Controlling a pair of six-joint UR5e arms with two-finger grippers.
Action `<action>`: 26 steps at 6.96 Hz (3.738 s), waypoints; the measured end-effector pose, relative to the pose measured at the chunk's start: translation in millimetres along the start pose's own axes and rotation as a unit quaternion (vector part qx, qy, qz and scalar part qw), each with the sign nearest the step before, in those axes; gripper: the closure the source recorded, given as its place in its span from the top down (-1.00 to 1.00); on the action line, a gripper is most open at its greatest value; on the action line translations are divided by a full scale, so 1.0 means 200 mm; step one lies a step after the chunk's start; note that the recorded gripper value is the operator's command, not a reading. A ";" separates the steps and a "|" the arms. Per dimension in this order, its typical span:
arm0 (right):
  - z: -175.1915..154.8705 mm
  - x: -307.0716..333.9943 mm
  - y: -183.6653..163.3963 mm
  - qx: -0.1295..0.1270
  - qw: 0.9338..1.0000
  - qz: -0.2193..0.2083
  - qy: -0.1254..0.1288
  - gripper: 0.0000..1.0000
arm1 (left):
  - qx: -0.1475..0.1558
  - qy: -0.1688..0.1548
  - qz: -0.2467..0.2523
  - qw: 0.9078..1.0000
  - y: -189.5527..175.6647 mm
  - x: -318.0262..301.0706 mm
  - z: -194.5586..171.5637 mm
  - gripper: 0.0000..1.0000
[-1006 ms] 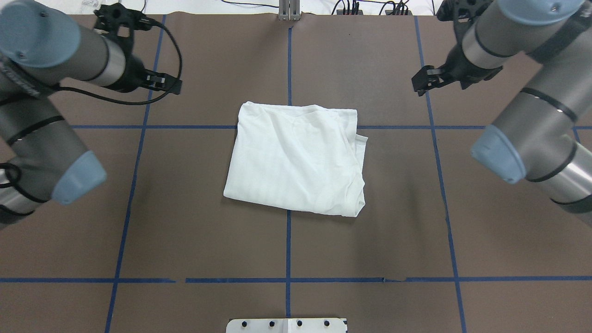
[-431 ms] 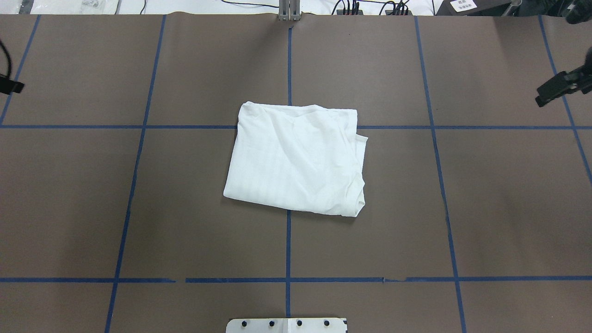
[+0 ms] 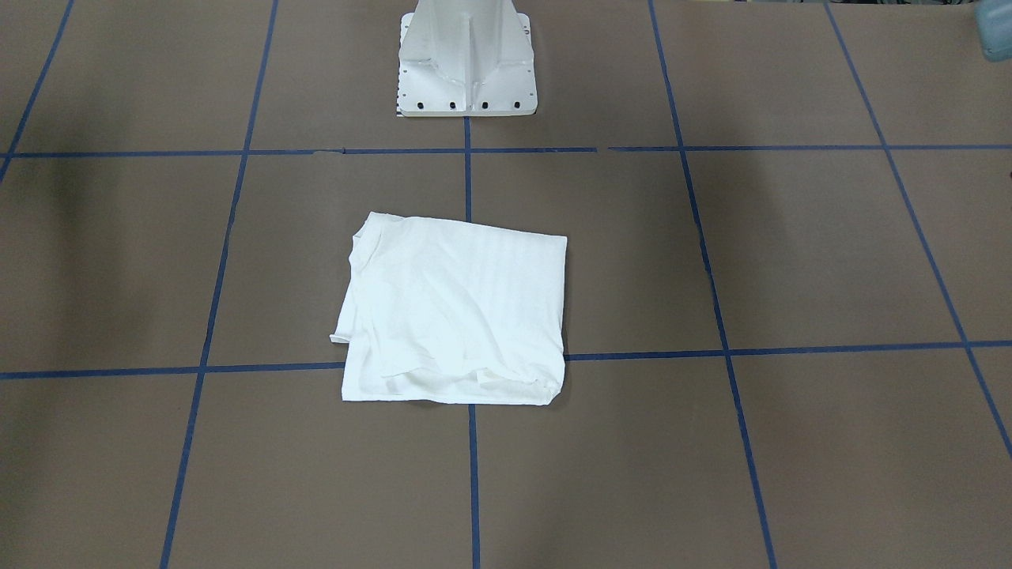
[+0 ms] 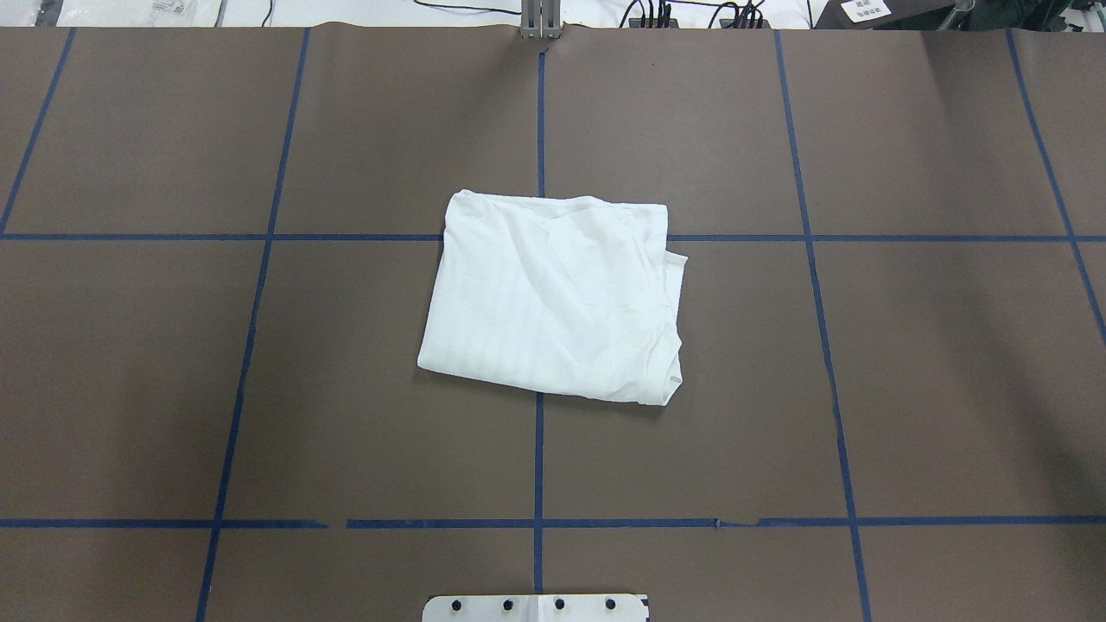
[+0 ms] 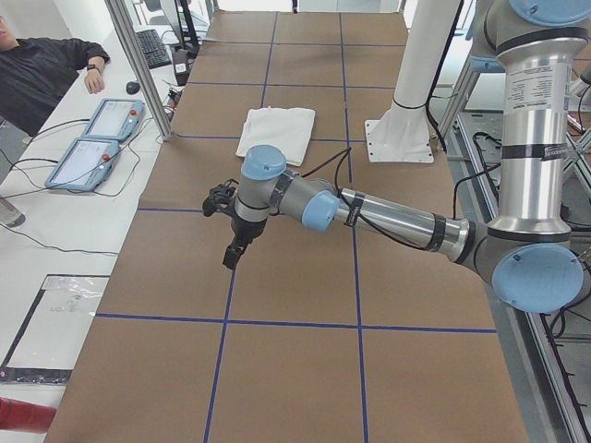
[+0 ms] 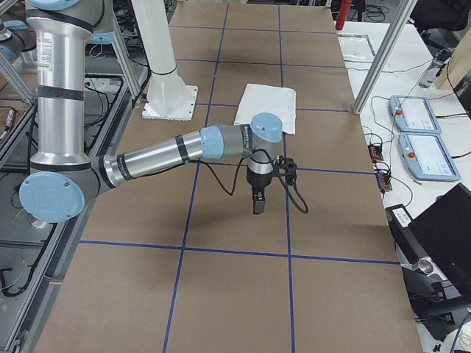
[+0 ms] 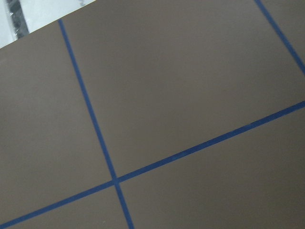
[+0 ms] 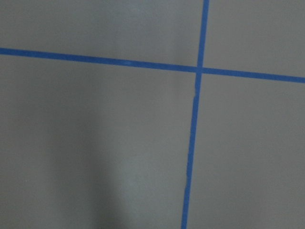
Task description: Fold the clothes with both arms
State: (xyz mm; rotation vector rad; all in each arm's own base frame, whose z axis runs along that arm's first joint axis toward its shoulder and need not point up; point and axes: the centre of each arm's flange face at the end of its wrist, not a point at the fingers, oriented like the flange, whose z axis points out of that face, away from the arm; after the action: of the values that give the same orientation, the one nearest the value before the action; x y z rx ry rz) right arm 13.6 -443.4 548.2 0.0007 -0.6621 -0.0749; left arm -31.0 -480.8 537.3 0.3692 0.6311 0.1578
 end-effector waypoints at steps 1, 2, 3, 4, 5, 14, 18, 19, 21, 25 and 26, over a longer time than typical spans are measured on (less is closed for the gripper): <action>0.02 0.16 0.12 -0.004 1.000 -0.001 -0.010 1.00 | -0.008 0.015 -0.021 1.000 0.14 -0.13 0.00 1.00; 0.03 0.25 0.20 -0.006 1.000 0.002 -0.014 1.00 | -0.019 0.047 -0.035 0.998 0.28 -0.19 0.01 1.00; 0.05 0.29 0.24 -0.008 1.000 0.007 -0.016 1.00 | -0.034 0.073 -0.055 0.995 0.39 -0.23 0.04 1.00; 0.06 0.30 0.25 -0.010 1.000 0.010 -0.017 1.00 | -0.046 0.084 -0.074 0.993 0.45 -0.25 0.08 1.00; 0.06 0.31 0.27 -0.012 1.000 0.011 -0.017 1.00 | -0.053 0.088 -0.086 0.991 0.48 -0.27 0.11 1.00; 0.09 0.33 0.27 -0.017 1.000 0.015 -0.017 1.00 | -0.070 0.085 -0.096 0.989 0.47 -0.26 0.12 1.00; 0.09 0.33 0.27 -0.017 1.000 0.016 -0.019 1.00 | -0.071 0.084 -0.097 0.989 0.48 -0.26 0.12 1.00; 0.09 0.34 0.27 -0.018 1.000 0.017 -0.019 1.00 | -0.071 0.084 -0.097 0.989 0.48 -0.26 0.12 1.00; 0.11 0.35 0.27 -0.020 0.999 0.019 -0.020 1.00 | -0.072 0.084 -0.097 0.989 0.48 -0.26 0.12 1.00; 0.13 0.37 0.27 -0.026 0.999 0.024 -0.020 1.00 | -0.073 0.085 -0.099 0.989 0.49 -0.26 0.12 1.00; 0.14 0.37 0.28 -0.027 0.999 0.025 -0.020 1.00 | -0.073 0.085 -0.099 0.989 0.49 -0.26 0.12 1.00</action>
State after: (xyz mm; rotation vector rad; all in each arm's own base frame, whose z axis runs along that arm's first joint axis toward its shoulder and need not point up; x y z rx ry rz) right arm 58.7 -392.8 617.5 -0.0703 -0.6998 -0.0453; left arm -60.9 -410.2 621.6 0.1504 0.8150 0.0456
